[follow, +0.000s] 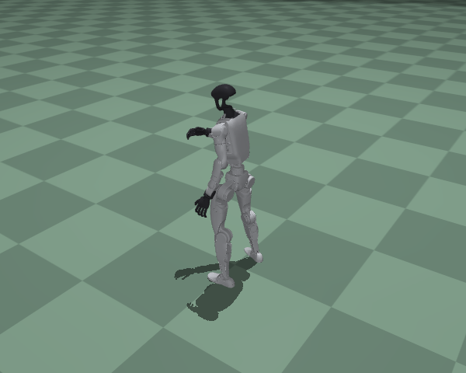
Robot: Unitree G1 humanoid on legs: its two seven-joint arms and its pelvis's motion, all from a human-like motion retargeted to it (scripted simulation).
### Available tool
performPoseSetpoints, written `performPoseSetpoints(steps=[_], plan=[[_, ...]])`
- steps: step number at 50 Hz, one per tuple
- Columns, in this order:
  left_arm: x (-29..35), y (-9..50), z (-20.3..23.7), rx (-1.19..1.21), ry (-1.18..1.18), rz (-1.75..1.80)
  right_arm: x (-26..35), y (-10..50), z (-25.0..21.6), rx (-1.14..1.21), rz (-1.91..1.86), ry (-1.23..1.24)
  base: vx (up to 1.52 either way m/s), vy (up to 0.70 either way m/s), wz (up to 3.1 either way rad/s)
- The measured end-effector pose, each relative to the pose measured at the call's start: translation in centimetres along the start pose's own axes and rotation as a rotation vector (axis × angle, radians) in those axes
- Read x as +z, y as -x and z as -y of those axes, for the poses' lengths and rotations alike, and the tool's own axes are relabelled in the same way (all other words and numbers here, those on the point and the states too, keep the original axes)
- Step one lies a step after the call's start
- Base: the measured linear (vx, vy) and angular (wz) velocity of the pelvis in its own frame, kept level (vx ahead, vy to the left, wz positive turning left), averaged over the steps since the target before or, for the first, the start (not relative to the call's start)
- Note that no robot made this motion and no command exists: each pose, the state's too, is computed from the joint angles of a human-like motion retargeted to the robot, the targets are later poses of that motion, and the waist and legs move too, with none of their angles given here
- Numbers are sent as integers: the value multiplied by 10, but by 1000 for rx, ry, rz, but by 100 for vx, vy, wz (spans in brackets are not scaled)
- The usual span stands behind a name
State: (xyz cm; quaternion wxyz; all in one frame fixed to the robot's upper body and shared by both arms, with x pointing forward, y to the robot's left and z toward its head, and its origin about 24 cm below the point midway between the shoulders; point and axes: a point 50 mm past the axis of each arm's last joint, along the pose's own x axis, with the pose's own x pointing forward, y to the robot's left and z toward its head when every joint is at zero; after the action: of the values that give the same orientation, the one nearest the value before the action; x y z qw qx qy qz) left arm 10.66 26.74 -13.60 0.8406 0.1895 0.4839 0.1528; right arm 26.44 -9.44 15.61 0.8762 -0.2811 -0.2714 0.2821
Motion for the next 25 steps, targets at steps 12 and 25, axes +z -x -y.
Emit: performPoseSetpoints(steps=[12,25], plan=[[-15,7,11,-54,-62,-34,31,1,-10,171,138,-135,8,-1,-17],[-52,18,16,-85,-164,-145,28,4,-1,170,108,-179,1,0,-10]])
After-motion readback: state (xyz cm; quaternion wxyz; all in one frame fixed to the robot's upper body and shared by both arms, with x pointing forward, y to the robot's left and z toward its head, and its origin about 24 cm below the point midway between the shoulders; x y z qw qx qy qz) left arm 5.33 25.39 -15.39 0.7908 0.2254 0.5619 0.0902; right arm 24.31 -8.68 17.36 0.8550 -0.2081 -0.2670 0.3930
